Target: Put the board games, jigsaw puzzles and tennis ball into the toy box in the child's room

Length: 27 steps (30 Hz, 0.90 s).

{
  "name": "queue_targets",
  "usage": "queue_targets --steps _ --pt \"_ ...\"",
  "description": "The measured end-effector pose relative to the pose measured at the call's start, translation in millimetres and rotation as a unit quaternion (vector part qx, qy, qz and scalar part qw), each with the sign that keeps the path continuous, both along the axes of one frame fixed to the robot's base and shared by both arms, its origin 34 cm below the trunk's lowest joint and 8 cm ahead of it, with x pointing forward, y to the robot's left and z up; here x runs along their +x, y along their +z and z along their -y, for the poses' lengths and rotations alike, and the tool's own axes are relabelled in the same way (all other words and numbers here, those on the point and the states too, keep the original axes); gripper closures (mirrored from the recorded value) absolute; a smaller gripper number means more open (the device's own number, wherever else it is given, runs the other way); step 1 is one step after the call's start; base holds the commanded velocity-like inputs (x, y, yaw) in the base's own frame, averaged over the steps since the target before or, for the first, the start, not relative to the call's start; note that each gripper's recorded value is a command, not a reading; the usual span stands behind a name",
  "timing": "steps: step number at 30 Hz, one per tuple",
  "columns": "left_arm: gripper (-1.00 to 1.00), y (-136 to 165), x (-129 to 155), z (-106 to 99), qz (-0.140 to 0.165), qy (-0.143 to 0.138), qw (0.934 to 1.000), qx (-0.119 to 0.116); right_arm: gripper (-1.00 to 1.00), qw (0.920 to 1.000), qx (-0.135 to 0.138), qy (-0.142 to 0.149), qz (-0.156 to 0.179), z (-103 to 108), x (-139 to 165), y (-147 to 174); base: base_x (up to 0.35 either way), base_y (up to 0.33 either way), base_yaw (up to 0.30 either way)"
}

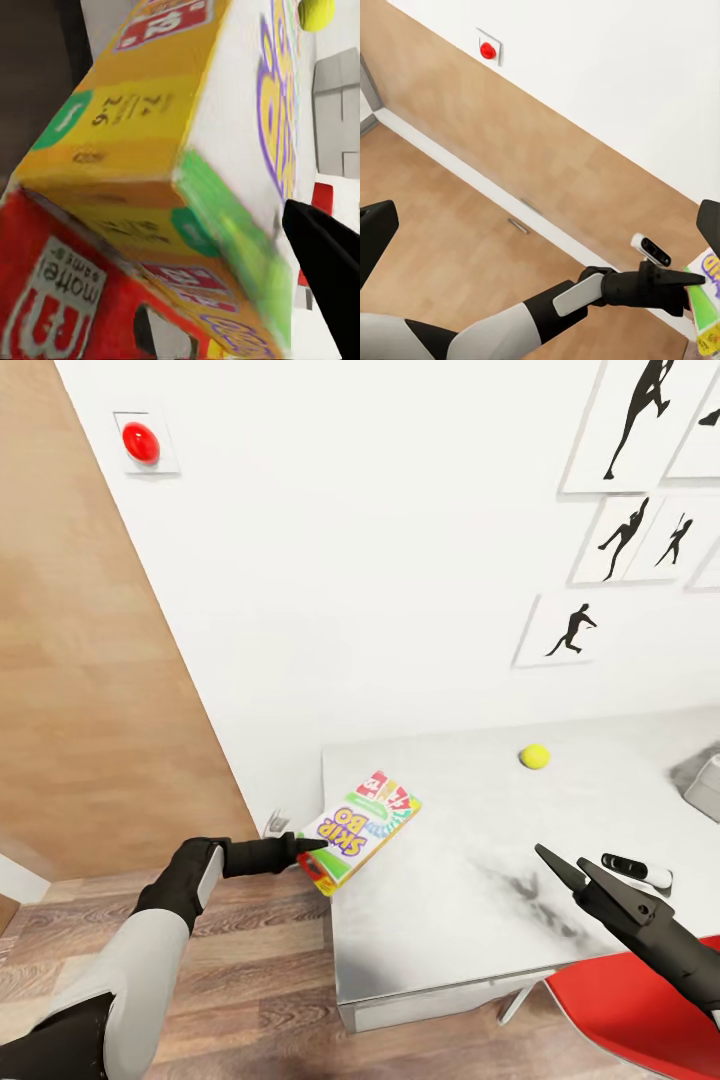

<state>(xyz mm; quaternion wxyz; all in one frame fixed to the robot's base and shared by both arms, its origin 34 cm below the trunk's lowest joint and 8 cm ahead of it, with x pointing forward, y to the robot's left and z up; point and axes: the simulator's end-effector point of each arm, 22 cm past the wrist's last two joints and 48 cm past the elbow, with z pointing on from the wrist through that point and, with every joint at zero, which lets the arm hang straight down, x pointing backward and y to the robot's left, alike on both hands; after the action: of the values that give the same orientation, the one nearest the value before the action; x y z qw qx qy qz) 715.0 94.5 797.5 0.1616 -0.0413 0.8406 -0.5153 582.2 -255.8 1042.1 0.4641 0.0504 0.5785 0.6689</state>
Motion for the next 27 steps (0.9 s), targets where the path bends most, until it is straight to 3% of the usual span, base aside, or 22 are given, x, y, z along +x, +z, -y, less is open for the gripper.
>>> queue_targets --steps 15,20,23,27 --pt "1.00 10 0 -3 -0.002 0.004 1.0000 -0.007 -1.00 1.0000 -0.001 0.000 -0.001 0 -1 7 0.000 0.000 0.000" --pt "1.00 17 1 -5 -0.008 0.005 0.9998 -0.017 -1.00 1.0000 -0.001 0.001 -0.001 -1 -1 8 0.000 0.000 0.000" --pt "1.00 30 -1 -3 -0.015 0.000 0.9992 -0.037 -1.00 1.0000 -0.002 0.000 -0.002 -1 -1 11 0.000 0.000 0.000" --pt "1.00 43 -1 -18 -0.022 0.002 0.9984 -0.052 -1.00 0.9988 -0.033 -0.009 -0.033 -6 6 -4 0.000 0.000 0.000"
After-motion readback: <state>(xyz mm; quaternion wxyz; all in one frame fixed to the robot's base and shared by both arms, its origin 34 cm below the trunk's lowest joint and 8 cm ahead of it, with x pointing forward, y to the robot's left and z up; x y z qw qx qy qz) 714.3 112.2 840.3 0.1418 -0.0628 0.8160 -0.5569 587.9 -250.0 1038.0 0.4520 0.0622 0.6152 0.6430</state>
